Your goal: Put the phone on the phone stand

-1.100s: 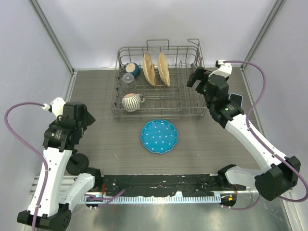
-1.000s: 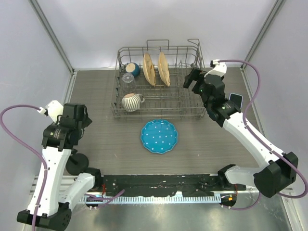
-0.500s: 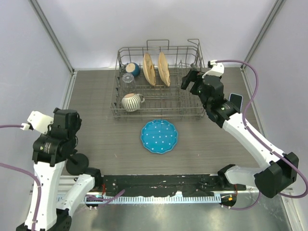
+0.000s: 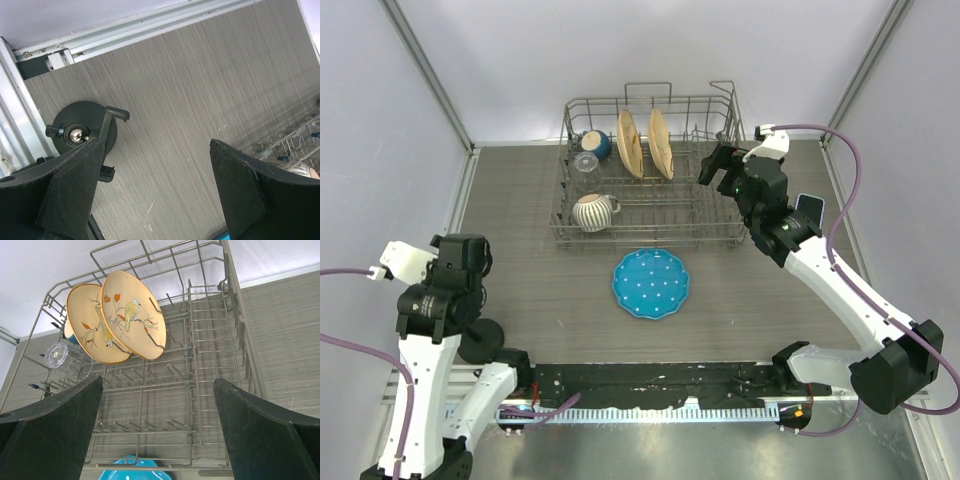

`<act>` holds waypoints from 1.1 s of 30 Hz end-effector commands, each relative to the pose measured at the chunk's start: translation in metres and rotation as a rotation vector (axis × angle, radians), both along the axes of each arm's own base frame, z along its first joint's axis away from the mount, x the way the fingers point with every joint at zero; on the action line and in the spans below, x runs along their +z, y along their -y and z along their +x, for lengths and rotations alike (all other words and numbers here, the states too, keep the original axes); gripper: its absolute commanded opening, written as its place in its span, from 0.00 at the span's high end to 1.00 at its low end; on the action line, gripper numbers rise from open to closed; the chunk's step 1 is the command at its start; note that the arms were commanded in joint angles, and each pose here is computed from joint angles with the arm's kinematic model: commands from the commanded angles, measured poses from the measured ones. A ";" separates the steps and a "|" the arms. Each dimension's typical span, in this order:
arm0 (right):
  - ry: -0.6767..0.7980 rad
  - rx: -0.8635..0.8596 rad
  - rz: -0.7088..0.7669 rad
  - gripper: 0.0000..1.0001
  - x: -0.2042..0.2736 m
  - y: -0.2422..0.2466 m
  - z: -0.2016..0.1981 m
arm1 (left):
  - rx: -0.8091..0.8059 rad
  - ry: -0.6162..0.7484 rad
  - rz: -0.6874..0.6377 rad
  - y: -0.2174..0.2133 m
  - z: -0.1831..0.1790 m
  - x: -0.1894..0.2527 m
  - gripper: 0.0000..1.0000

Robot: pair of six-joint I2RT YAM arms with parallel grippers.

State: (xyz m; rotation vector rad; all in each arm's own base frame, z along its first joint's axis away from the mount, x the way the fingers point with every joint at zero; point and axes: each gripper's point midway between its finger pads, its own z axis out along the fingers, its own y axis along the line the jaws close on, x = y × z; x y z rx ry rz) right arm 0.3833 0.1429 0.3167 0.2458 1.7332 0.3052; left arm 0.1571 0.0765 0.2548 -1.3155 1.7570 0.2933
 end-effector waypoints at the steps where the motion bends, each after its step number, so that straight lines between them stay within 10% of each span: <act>1: 0.054 -0.015 0.020 0.02 0.016 0.001 0.003 | 0.112 -0.207 0.095 -0.024 -0.061 -0.011 0.12; 22: 0.051 0.001 0.008 0.01 0.006 -0.004 0.008 | 0.137 -0.264 0.053 -0.020 -0.052 -0.021 0.20; 33: 0.110 0.916 0.064 0.01 0.006 -0.234 -0.065 | -0.066 -0.073 0.114 -0.012 0.016 0.030 0.00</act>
